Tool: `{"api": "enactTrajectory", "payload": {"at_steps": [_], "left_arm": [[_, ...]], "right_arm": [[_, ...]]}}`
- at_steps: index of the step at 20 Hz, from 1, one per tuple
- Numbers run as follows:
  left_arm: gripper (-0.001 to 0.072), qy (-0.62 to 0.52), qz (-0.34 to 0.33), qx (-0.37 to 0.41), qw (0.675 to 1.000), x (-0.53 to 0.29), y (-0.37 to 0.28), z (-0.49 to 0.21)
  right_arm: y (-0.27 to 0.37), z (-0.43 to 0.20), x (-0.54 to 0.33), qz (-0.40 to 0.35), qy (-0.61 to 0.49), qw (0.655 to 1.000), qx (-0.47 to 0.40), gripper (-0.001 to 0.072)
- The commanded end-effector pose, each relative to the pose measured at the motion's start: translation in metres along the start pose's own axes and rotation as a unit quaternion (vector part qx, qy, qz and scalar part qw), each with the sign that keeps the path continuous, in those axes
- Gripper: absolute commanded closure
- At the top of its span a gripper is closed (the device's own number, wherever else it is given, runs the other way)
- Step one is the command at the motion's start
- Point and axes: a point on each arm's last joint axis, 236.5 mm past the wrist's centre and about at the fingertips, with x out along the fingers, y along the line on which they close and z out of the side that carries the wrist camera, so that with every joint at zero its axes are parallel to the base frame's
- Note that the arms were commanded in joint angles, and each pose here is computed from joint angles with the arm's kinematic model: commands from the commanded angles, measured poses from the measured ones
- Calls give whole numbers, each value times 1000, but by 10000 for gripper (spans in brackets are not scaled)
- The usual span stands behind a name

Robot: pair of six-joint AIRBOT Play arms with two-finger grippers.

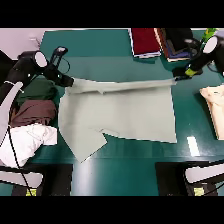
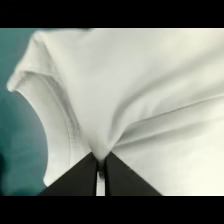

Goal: Fold the shirts.

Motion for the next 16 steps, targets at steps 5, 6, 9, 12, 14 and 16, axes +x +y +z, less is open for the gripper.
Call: {"api": "enactTrajectory", "payload": {"at_steps": [5, 6, 9, 12, 14, 16], "left_arm": [[678, 37, -13, -21, 999, 30, -5, -34], [677, 40, -13, -21, 999, 30, -5, -36], [313, 55, -14, -37, 998, 23, -5, -43], [228, 47, 3, -76, 996, -13, 1, -44], [228, 39, 15, -92, 995, -45, 1, -55], [228, 44, 14, -110, 993, -65, -8, -86]], "right_arm": [[30, -43, 45, 57, 27, 998, 31, 694], [33, -42, 45, 63, 22, 997, 34, 693], [33, -37, 34, 64, 21, 997, 30, 416], [32, -32, 5, 64, 15, 998, 25, 325], [29, -44, -12, 59, 11, 998, 26, 325], [25, -81, -19, 59, 33, 997, 37, 325]]}}
